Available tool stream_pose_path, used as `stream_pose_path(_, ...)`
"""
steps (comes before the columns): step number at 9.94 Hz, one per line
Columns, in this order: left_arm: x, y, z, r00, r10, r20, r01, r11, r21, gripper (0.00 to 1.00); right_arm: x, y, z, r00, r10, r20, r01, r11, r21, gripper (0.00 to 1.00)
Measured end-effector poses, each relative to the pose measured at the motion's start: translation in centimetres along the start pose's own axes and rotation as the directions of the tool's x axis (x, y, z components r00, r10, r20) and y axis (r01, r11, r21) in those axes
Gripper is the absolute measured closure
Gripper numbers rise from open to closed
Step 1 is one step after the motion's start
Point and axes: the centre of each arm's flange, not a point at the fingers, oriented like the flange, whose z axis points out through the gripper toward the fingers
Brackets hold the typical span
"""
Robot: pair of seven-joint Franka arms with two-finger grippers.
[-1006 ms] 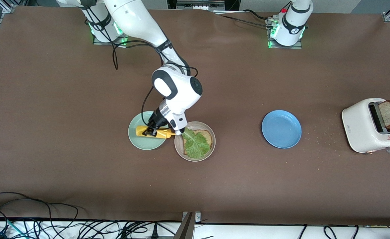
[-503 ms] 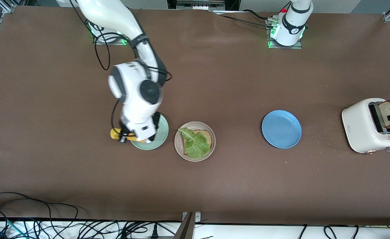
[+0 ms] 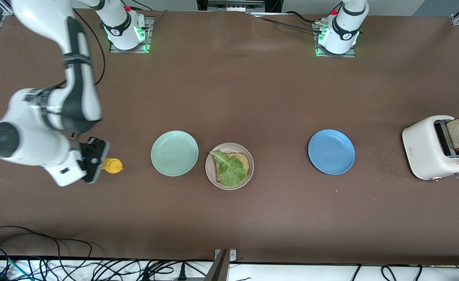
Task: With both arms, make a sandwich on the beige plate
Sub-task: 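Return the mustard bottle beside the green plate while the left gripper grasps toast, then lift the toast from the toaster and carry it toward the beige plate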
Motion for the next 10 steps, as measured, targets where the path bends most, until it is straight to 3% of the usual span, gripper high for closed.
stream_pose_path(2, 0.2, 1.2, -2.2, 1.0, 0.019, 0.011, -0.018, 1.0, -0.005, 0.86, -8.2, 1.3, 1.6, 0.978, -0.02, -0.206, 0.038, 0.996, 0.086, 0.81)
stream_pose_path(4, 0.5, 2.7, -4.7, 0.999, 0.04, 0.032, -0.04, 0.999, -0.01, 0.86, -13.8, 1.3, 3.6, 0.935, -0.042, -0.351, 0.091, 0.988, 0.123, 0.81)
stream_pose_path(7, 1.1, 7.4, -8.4, 0.991, 0.105, 0.077, -0.104, 0.994, -0.017, 0.9, -19.8, 0.3, 9.4, 0.838, -0.016, -0.546, 0.128, 0.978, 0.167, 0.81)
stream_pose_path(10, 1.4, 11.9, -10.8, 0.982, 0.16, 0.1, -0.157, 0.987, -0.038, 0.9, -24.9, -0.5, 16.8, 0.736, -0.07, -0.673, 0.208, 0.97, 0.126, 0.81)
